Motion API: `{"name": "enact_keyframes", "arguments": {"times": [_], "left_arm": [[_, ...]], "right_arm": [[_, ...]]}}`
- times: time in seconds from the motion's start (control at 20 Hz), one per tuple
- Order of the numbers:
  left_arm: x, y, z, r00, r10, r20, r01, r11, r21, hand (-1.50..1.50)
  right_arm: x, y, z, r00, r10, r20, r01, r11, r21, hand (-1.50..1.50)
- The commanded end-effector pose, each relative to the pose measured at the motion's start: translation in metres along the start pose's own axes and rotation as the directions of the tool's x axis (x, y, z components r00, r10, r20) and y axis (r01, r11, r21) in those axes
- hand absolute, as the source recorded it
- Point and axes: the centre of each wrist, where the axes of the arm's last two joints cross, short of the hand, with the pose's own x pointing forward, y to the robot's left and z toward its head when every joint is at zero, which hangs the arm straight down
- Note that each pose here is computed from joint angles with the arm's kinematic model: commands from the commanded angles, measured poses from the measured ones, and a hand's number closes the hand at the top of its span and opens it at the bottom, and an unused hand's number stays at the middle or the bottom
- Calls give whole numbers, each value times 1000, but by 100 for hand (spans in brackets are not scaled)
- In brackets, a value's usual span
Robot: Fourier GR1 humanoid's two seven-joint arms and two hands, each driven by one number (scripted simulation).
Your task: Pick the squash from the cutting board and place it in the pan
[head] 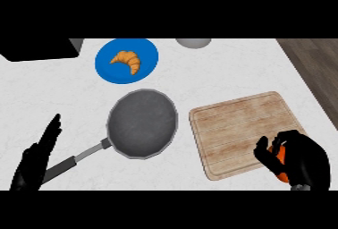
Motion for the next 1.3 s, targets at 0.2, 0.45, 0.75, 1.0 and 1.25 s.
{"name": "enact_keyframes", "arguments": {"times": [0.2, 0.45, 0.75, 1.0, 1.25], "left_arm": [[2, -11, 4, 999, 23, 25, -22, 999, -34, 0], [17, -6, -9, 998, 2, 64, 1, 998, -58, 0], [30, -24, -15, 994, 19, 109, -9, 995, -95, 0], [31, -36, -18, 992, 28, 124, -12, 992, -128, 0], [25, -30, -22, 992, 10, 127, 7, 991, -133, 0]], "right_arm": [[43, -31, 42, 996, -82, -39, 65, 943, -325, 150], [88, -33, 71, 983, -181, -2, 169, 921, -351, 150], [146, -21, 75, 971, -237, -36, 210, 914, -348, 150], [171, -8, 40, 958, -278, -68, 245, 920, -307, 150], [178, 22, 10, 966, -215, -147, 178, 957, -227, 150]]}}
